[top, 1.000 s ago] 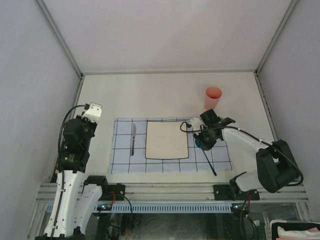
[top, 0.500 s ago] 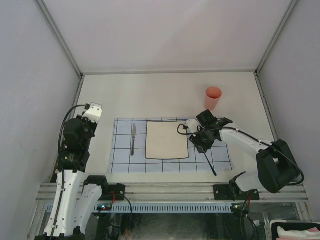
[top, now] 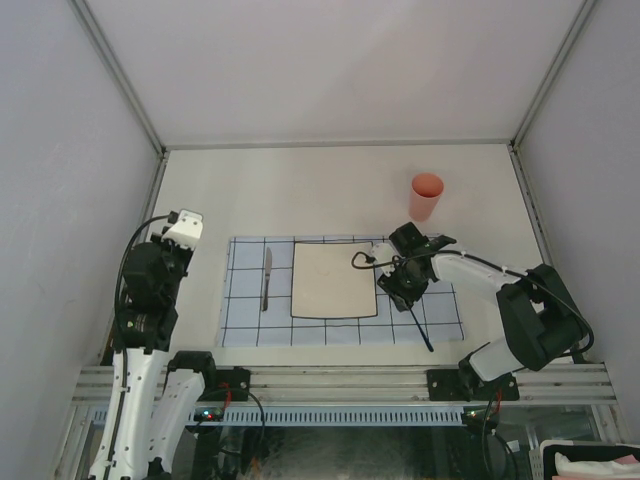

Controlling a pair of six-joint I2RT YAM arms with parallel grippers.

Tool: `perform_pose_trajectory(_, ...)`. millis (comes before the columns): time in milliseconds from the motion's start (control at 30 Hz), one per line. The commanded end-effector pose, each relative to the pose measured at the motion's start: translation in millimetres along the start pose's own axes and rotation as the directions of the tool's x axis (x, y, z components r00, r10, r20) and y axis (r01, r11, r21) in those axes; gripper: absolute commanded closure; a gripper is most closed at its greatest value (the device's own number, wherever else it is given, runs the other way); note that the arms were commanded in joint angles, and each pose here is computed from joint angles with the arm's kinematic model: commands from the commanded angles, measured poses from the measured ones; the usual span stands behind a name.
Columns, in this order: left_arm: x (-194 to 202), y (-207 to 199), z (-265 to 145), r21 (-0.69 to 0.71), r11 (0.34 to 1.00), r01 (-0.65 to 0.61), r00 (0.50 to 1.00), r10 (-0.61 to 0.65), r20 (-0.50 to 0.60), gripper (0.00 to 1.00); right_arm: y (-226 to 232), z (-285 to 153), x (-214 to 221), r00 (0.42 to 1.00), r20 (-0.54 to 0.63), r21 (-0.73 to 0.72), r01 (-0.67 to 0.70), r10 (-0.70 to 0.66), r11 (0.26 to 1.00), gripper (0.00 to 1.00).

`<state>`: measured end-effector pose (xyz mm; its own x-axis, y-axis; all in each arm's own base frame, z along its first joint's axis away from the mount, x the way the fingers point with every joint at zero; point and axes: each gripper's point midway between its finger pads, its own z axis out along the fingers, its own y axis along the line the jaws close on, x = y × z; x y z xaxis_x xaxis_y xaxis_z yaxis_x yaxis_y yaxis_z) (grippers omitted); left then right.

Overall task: Set the dinner table for one person
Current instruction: Adjust the spoon with the napkin.

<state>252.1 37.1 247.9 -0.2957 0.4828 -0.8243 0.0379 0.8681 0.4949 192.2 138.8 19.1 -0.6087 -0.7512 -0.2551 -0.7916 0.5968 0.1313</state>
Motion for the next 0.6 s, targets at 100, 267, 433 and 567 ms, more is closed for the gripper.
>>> perform_pose_trajectory(100, -4, -2, 3, 0.007, 1.000, -0.009, 1.000, 0.008, 0.023, 0.88, -5, 7, 1, 1.000, -0.003, -0.005, -0.003, 0.003, 1.000, 0.55)
perform_pose_trajectory(267, 1, -3, 2, 0.007, 1.000, -0.019, 1.000, 0.019, 0.016, 0.89, -5, 11, 3, 1.000, -0.013, -0.016, -0.005, 0.005, 1.000, 0.55)
perform_pose_trajectory(433, 2, -2, -1, -0.001, 1.000, -0.024, 1.000, 0.024, 0.018, 0.89, -5, 14, 6, 0.999, -0.031, -0.029, -0.008, 0.007, 1.000, 0.57)
perform_pose_trajectory(567, 3, -2, -1, -0.003, 1.000, -0.025, 0.999, 0.025, 0.020, 0.89, -2, 15, 6, 0.999, -0.035, -0.044, -0.014, 0.012, 0.999, 0.74)
